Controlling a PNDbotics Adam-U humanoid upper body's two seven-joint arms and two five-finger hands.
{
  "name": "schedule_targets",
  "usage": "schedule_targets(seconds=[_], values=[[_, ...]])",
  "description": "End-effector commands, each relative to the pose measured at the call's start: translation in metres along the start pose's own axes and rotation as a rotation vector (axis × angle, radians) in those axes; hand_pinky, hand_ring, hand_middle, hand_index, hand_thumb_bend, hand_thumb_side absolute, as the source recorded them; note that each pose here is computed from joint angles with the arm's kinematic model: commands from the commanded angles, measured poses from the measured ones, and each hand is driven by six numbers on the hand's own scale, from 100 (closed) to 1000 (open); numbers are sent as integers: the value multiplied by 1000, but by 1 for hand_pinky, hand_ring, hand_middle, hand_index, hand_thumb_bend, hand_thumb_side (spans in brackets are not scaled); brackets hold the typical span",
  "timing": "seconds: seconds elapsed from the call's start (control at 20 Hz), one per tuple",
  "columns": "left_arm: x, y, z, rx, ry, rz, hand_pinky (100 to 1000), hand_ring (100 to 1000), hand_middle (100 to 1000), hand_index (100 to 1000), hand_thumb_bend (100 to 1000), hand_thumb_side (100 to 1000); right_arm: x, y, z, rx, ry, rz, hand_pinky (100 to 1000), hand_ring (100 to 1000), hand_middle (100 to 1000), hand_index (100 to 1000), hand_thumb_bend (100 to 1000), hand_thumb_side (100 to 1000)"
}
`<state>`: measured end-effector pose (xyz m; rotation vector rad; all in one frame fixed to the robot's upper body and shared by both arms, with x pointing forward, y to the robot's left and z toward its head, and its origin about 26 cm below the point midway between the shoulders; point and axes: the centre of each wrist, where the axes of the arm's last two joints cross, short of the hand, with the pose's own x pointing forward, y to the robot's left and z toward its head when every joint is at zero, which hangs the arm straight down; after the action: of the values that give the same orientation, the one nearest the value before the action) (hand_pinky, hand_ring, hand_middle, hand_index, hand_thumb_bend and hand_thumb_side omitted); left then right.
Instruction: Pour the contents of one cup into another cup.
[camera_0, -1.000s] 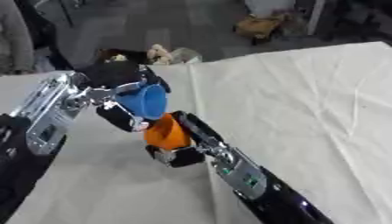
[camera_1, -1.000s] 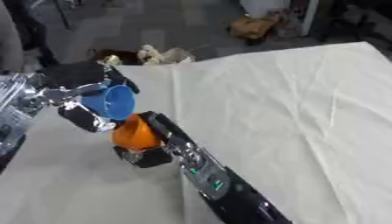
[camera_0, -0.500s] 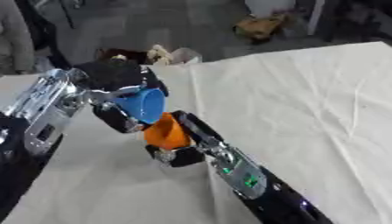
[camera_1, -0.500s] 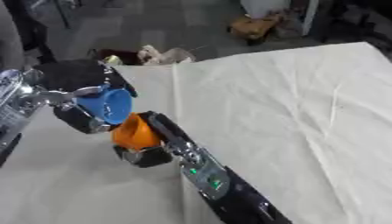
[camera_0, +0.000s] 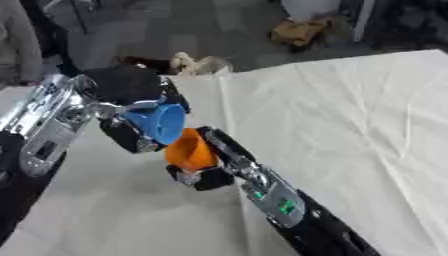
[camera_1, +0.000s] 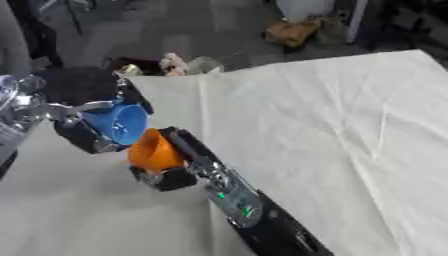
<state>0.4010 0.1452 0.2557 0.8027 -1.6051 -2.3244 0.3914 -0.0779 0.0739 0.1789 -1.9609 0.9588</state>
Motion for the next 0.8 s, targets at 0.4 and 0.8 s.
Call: schedule_targets(seconds=[0.4, 0.8], values=[[2, 18, 14, -78, -36, -114, 100, 357, 335, 811, 100, 209, 8, -5, -6, -13, -27, 3, 614, 383, 315, 470, 100, 205], [5, 17, 11, -138, -36, -175, 100, 338, 325, 810, 100, 207, 7, -4, -6, -13, -24, 3, 613, 383, 315, 470, 100, 207]])
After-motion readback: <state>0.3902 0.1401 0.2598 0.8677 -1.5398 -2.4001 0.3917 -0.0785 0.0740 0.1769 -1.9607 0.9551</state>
